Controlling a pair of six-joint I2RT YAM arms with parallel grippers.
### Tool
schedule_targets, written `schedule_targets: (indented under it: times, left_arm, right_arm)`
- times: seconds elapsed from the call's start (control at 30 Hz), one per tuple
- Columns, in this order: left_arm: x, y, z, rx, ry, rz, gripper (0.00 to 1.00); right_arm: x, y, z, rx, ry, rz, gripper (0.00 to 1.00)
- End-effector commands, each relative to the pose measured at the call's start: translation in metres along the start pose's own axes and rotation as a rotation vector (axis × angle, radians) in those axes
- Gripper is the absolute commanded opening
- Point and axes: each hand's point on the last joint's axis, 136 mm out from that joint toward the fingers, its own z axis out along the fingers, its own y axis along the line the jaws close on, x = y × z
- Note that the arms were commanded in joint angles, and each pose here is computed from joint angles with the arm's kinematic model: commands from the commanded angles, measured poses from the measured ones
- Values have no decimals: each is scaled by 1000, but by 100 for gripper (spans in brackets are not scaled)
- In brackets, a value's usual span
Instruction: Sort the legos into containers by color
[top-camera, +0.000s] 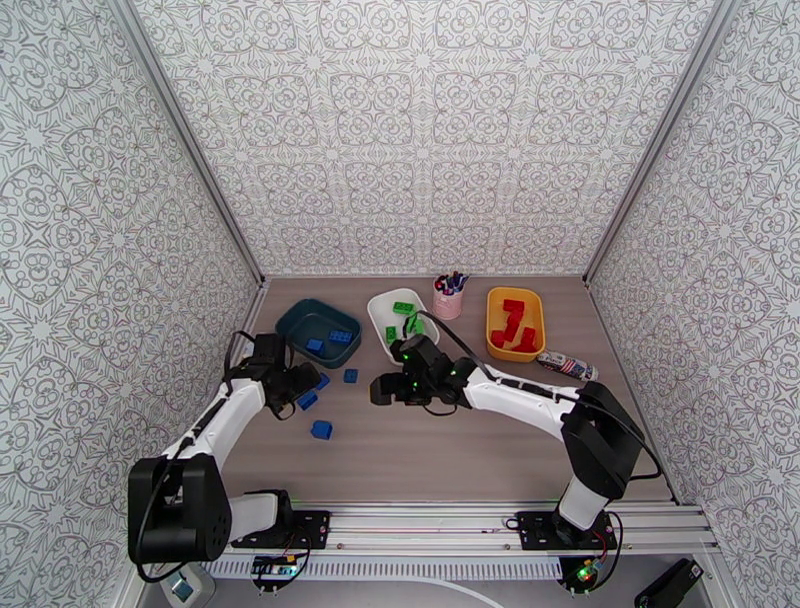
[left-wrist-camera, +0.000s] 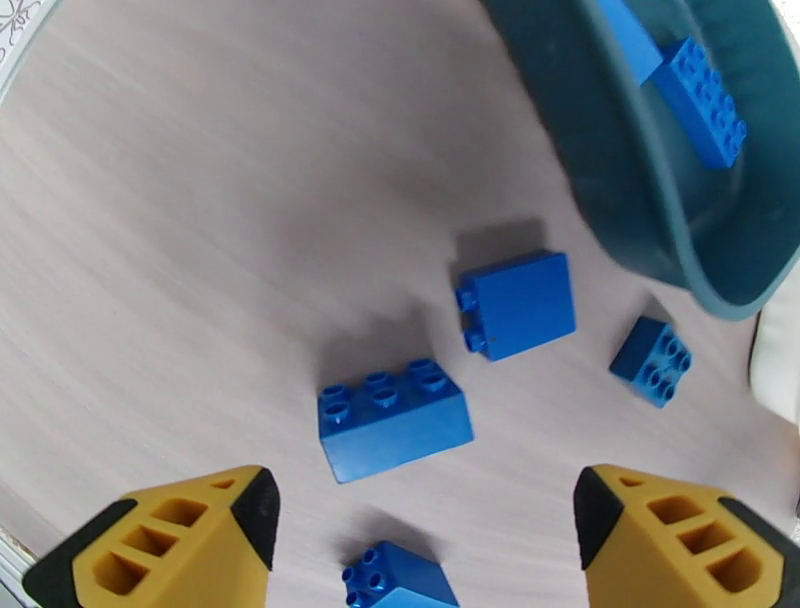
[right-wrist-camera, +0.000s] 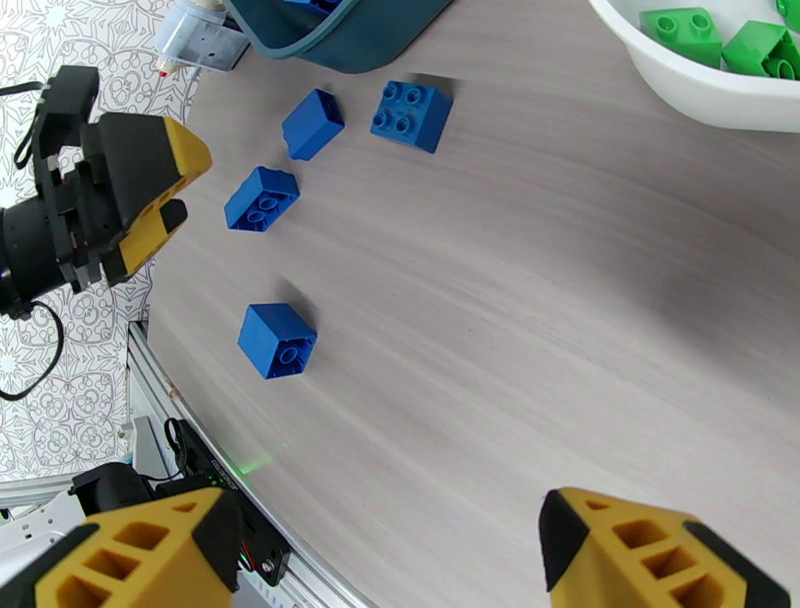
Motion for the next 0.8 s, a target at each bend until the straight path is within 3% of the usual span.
schedule_targets:
  times: [0.0,0.3,0.77]
  left_arm:
    - [-8,1,12,13,-17,-2,86]
    - [-8,-15,41,65,50,88,86]
    - [48,-33,42,107,169,186,83]
  right_arm:
    - [7,2,1,-6,0,-19,83]
    - [10,2,2,-1,3,-19,83]
    - [6,5,9,-2,17,-20,82]
